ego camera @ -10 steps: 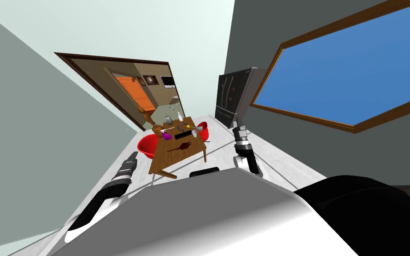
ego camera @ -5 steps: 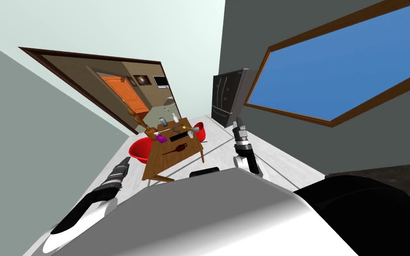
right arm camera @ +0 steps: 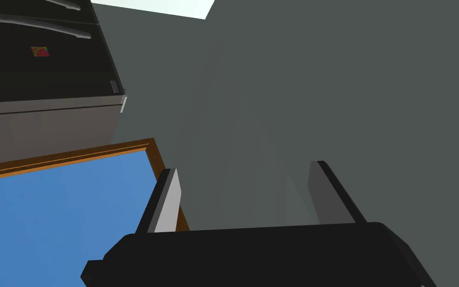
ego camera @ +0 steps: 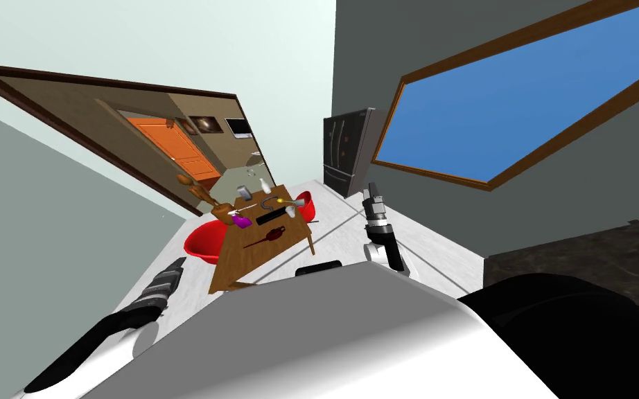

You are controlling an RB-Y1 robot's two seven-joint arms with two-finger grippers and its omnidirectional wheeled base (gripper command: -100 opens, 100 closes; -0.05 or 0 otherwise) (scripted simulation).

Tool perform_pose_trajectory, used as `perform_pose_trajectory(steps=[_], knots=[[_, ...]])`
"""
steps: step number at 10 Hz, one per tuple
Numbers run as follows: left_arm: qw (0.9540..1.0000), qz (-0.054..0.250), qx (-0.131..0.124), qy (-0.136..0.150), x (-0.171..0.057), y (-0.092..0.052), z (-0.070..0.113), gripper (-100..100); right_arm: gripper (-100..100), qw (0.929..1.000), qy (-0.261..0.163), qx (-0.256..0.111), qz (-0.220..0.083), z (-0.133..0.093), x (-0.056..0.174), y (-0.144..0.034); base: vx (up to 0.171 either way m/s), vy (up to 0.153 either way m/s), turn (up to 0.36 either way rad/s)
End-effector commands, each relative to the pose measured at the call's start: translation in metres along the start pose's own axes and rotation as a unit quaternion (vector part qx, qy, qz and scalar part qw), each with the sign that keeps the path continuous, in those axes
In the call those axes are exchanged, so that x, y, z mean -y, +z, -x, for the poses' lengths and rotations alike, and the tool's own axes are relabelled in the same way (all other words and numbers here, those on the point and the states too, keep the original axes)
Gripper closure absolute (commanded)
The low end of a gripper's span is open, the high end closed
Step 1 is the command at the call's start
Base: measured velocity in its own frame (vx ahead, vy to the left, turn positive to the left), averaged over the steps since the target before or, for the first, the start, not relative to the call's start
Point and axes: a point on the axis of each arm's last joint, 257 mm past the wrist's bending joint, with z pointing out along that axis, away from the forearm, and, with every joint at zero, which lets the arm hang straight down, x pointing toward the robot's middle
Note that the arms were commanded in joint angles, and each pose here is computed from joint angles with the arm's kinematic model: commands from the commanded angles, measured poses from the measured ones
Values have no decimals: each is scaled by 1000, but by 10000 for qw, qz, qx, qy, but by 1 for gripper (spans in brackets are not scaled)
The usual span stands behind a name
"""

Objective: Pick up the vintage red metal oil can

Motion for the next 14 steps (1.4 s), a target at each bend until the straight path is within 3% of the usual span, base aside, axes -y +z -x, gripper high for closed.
perform_pose_trajectory(steps=[1,2,3,4,6,7,8,9,10,11,12,13,14], knots=[[9997,258,19,11,-18,1,14,-100,0,10000,0,0,0,0,0,0,8,-34,-120],[9980,628,116,31,-45,-1,39,-100,0,10000,-1,0,-1,0,0,0,13,-48,-247],[9975,696,96,-14,-50,-2,38,-100,0,10000,0,0,0,0,0,0,17,-41,-114],[9948,1001,178,-12,-69,-6,62,-100,0,10000,-1,0,-1,0,0,0,15,-54,-240],[9935,1123,173,-69,-80,-7,62,-100,0,10000,-1,0,-1,0,0,0,12,-27,-46],[9894,1429,225,-132,-97,-13,83,-100,0,10000,-1,0,-1,0,0,0,11,-45,-232],[9877,1535,246,-154,-108,-16,85,-100,0,10000,0,0,0,0,0,0,10,-37,-156],[9829,1793,351,-248,-126,-23,108,-100,0,10000,-1,0,-1,0,0,0,13,-46,-241],[9803,1929,313,-270,-135,-26,106,-100,0,10000,0,0,0,0,0,0,15,-32,-120],[9752,2149,387,-359,-148,-34,126,-100,0,10000,-1,0,-1,0,0,0,19,-40,-218],[9716,2301,372,-416,-161,-39,125,-100,0,10000,-1,0,-1,0,0,0,24,-37,-146],[9648,2531,451,-560,-176,-50,143,-100,0,10000,-1,0,-1,0,0,0,26,-50,-202],[9629,2597,452,-579,-182,-52,143,-100,0,10000,-1,0,-1,0,0,0,17,-39,-153]])
